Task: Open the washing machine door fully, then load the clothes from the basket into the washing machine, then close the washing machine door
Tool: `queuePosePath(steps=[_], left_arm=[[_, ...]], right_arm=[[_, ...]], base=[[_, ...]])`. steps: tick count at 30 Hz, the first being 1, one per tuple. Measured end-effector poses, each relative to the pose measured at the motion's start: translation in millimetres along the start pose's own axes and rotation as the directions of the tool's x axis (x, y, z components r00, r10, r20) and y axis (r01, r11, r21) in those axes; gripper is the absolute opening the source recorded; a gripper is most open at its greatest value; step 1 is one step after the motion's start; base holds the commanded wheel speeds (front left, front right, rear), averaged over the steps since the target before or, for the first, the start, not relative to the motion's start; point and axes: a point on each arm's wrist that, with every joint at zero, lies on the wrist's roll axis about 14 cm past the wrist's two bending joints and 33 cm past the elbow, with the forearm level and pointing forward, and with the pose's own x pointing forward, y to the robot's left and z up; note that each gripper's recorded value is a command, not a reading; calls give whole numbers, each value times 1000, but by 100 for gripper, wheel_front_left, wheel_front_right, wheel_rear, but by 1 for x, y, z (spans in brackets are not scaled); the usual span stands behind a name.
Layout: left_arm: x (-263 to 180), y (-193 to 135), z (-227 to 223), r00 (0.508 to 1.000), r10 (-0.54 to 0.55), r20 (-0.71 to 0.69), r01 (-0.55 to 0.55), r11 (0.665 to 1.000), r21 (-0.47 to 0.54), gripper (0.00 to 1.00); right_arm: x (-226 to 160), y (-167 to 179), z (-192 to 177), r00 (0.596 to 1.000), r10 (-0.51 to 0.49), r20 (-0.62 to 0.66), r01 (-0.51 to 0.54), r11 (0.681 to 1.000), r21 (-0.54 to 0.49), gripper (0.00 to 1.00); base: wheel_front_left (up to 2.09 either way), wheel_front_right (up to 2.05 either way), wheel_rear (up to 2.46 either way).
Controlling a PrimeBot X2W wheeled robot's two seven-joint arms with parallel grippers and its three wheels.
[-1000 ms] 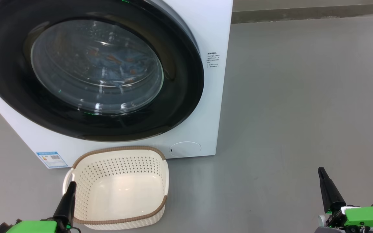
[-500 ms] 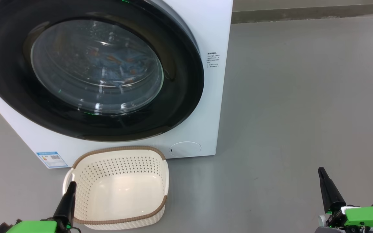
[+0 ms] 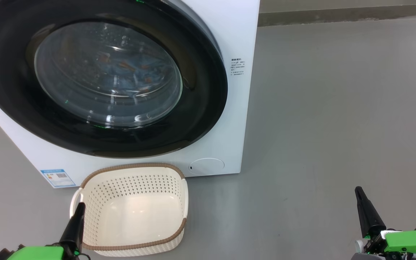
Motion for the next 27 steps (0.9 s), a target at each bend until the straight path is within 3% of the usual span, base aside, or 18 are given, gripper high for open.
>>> queuePosePath(steps=[27], left_arm=[[0, 0, 0, 1000, 0, 0, 0, 1000, 0, 0]], right_arm=[[0, 0, 0, 1000, 0, 1, 0, 1000, 2, 0]], base=[[0, 0, 0]])
